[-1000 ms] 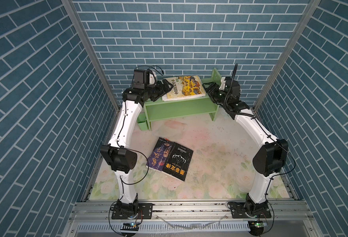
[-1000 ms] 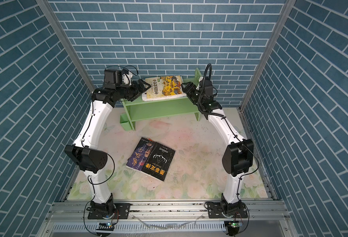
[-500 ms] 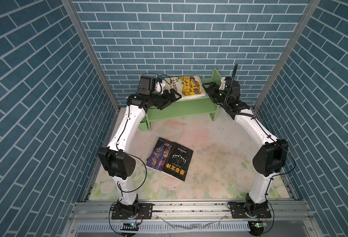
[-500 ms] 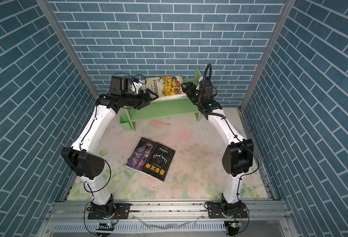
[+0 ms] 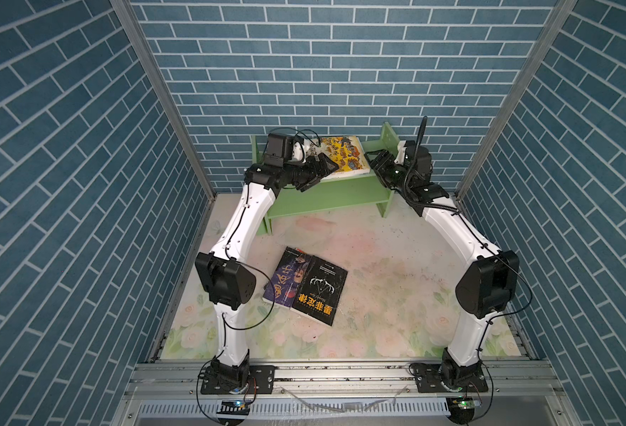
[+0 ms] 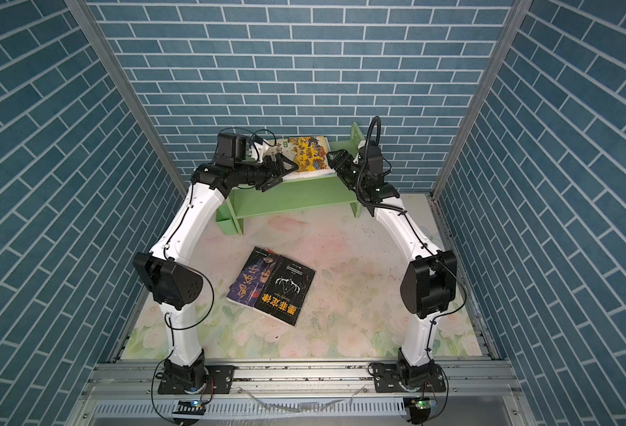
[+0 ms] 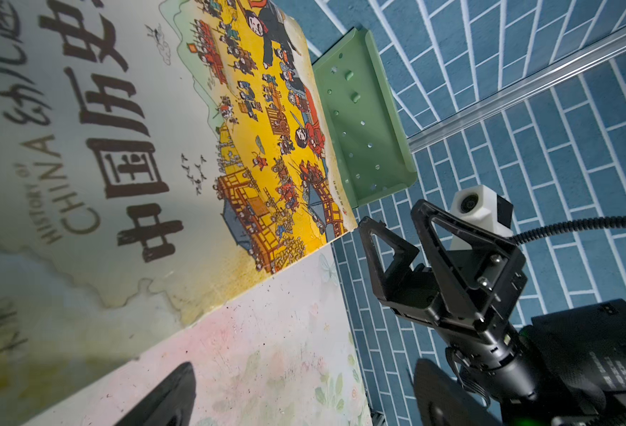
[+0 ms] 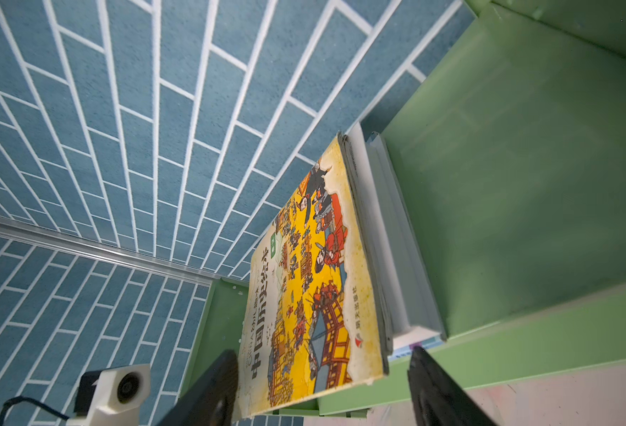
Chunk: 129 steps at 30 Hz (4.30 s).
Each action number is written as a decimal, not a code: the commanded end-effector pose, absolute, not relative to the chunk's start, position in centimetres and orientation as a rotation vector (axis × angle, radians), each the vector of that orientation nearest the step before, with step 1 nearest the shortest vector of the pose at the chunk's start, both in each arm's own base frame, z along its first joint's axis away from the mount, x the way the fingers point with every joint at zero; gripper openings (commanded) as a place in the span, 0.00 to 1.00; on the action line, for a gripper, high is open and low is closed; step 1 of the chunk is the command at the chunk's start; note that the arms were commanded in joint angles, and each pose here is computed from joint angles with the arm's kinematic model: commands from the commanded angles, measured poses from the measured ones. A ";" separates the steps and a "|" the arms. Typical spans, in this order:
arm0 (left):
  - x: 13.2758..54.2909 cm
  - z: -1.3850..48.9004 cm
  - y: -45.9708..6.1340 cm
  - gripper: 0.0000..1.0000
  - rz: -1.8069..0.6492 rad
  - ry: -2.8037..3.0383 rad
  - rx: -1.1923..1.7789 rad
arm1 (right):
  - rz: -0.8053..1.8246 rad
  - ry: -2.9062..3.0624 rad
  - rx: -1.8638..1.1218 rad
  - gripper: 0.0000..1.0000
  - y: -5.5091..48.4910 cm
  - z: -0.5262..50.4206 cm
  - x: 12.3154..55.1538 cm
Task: Stacking books/files
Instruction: Move the book to the bookshelf.
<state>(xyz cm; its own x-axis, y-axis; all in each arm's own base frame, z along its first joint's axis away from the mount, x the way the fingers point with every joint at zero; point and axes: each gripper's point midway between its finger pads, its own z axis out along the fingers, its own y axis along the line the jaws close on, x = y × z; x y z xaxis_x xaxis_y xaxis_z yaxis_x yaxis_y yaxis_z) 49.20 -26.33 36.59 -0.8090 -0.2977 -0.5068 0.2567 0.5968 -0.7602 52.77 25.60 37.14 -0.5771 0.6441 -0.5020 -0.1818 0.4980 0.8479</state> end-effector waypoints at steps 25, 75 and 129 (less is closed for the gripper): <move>51.2 34.6 -28.5 1.00 -1.045 2.186 -0.119 | 1.138 1.795 0.414 0.76 21.8 40.0 50.8; 53.8 35.8 -34.9 1.00 -1.248 2.044 -0.160 | 1.074 1.833 0.482 0.75 19.4 37.8 48.3; 50.0 42.8 -36.1 1.00 -1.447 1.908 -0.064 | 1.054 1.827 0.501 0.75 18.1 37.9 46.6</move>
<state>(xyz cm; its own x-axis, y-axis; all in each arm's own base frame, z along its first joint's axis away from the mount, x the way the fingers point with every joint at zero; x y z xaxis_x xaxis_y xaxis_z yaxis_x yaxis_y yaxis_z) 52.67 -36.93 37.11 -0.7844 -0.4526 -0.4240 0.2490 0.3963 -0.8837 47.30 18.68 35.98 -0.5145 0.6989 -0.4968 -0.0604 0.5484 0.8340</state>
